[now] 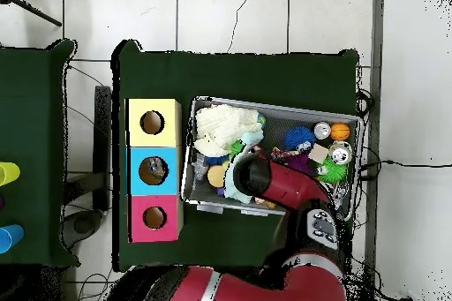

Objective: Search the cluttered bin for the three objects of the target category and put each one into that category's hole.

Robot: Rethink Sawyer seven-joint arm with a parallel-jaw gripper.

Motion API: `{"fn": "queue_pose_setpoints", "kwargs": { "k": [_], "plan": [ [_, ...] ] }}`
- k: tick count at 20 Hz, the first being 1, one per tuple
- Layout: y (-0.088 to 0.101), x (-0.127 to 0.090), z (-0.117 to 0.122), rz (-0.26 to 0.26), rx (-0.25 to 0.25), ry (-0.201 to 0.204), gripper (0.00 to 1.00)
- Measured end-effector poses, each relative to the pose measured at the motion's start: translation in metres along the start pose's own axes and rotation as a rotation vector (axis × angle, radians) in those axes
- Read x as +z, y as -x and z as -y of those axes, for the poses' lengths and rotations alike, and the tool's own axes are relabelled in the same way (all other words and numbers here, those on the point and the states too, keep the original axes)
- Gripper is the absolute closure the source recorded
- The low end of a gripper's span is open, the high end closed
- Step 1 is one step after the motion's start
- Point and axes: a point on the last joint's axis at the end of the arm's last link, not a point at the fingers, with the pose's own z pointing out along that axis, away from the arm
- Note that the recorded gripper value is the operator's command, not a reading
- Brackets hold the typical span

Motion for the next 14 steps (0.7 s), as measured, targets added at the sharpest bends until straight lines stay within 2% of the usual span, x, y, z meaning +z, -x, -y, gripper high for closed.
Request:
{"fn": "queue_pose_setpoints", "kwargs": {
  "k": [2, 4, 7, 11, 13, 14],
  "plan": [
    [0.003, -0.002, 0.000, -0.036, 0.022, 0.006, 0.00],
    [0.005, -0.007, 0.000, -0.096, 0.050, 0.009, 0.00],
    [0.005, -0.012, -0.002, -0.145, 0.062, 0.009, 0.00],
    [-0.006, -0.017, -0.008, -0.264, 0.069, 0.005, 0.00],
    [-0.007, -0.018, -0.009, -0.285, 0.073, 0.010, 0.00],
    [-0.004, -0.016, -0.010, -0.295, 0.083, 0.027, 0.00]
  ]
}}
